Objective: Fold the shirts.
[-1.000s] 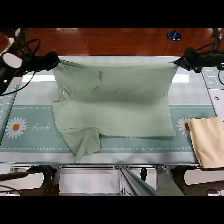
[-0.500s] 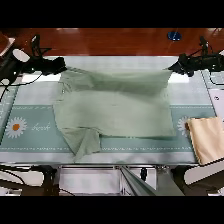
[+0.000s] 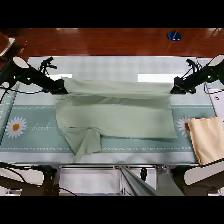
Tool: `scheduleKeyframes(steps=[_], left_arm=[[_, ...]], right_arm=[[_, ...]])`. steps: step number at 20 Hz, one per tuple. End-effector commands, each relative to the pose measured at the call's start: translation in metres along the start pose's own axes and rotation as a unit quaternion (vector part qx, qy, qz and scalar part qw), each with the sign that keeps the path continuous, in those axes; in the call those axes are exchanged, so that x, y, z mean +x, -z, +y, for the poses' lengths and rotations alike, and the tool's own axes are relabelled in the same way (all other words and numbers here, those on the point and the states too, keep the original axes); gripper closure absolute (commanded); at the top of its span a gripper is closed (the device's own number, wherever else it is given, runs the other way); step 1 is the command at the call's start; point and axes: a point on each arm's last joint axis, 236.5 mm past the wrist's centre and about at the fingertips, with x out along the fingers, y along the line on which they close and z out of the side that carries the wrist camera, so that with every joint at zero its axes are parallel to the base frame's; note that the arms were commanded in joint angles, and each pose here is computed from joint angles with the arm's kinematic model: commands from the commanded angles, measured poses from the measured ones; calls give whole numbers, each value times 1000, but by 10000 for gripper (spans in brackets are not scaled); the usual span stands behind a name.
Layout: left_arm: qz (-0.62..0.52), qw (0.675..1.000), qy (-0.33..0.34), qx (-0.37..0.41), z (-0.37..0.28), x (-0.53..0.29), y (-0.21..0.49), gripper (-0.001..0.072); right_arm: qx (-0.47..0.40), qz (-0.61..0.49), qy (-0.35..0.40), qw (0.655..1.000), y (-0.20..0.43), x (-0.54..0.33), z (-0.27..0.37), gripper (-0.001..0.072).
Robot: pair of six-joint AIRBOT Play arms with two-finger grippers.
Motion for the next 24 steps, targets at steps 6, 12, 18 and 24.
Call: scheduleKeyframes(steps=[6, 12, 18, 24], left_arm=[[71, 996, 16, -46, -8, -33, 49, 200], [20, 991, -28, -129, 34, -56, 144, 199], [-61, 949, 89, -297, 24, -13, 199, 199], [-60, 954, 129, -264, -19, 38, 203, 200]], right_arm=[[11, 24, 127, 992, 47, -56, -31, 292], [38, -144, 141, 979, 107, -79, -28, 293], [65, -156, -61, 984, 160, -21, 45, 293], [80, -183, -76, 977, 146, -30, 45, 293]])
